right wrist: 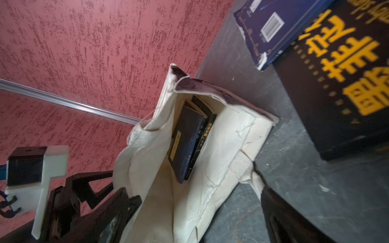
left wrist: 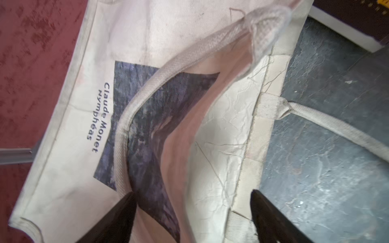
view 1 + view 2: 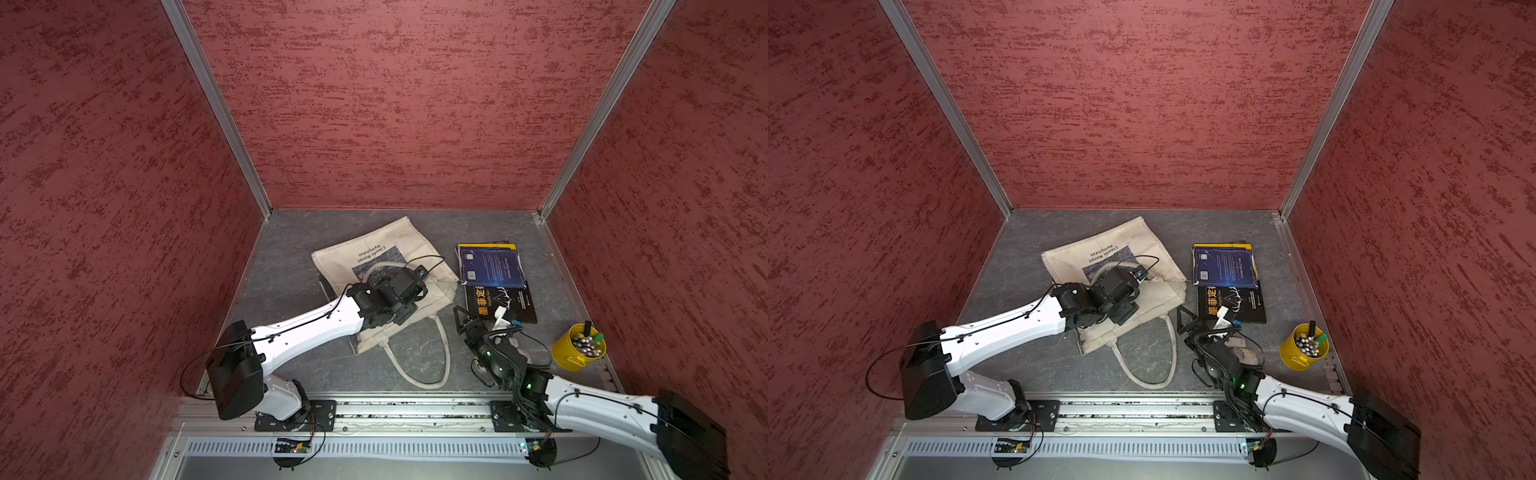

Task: Take out the books from the canvas bag
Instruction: Adjust the canvas bag at the center of the board, then pick up the book from the canvas bag, then place the book on the book.

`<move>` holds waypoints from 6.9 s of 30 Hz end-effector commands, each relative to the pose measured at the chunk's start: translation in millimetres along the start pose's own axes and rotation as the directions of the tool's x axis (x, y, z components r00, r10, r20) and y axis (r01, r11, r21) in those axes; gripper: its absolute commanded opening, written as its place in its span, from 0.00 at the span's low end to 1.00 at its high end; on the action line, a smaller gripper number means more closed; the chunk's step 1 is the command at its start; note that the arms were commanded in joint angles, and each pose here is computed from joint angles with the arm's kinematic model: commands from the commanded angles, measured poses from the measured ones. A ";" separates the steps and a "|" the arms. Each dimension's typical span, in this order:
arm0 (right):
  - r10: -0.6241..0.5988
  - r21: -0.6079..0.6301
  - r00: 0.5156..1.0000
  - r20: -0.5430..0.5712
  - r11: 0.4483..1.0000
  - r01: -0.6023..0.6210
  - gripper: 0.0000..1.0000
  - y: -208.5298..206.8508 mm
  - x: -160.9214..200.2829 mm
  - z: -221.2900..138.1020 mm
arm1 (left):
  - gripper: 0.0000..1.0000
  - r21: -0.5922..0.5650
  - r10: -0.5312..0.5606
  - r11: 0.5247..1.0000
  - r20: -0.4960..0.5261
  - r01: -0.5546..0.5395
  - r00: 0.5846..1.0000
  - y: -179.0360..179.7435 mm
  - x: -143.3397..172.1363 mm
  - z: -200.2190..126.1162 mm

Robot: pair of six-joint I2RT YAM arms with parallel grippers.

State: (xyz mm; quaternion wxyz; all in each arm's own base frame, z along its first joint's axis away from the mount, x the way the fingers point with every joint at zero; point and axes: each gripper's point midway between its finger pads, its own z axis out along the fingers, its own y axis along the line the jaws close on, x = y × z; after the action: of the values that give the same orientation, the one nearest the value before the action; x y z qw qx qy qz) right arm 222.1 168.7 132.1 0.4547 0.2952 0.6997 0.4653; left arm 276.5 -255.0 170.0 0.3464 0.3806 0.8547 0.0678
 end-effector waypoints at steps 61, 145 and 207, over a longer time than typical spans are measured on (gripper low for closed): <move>0.040 0.096 0.970 -0.241 0.995 -0.017 0.63 19.8 170.6 204.9 | 0.00 0.244 -0.410 0.912 0.520 0.329 0.749 102.1 -63.7 -135.2; -0.251 -0.122 0.910 0.329 0.945 0.304 0.00 162.0 -23.6 -33.3 | 0.00 0.239 -0.502 0.859 0.572 0.453 0.649 133.4 -42.9 -110.5; 0.311 0.317 0.855 0.415 0.831 -0.456 0.72 -113.6 -111.4 31.3 | 0.00 0.248 -0.494 0.866 0.560 0.435 0.665 128.8 -41.2 -108.8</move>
State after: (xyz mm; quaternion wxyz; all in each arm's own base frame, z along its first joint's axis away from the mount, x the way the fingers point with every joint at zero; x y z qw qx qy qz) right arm 308.5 38.7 78.4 0.4271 0.5986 0.5806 0.3495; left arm 300.9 -180.3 306.1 0.5730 0.1736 0.7787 -0.1878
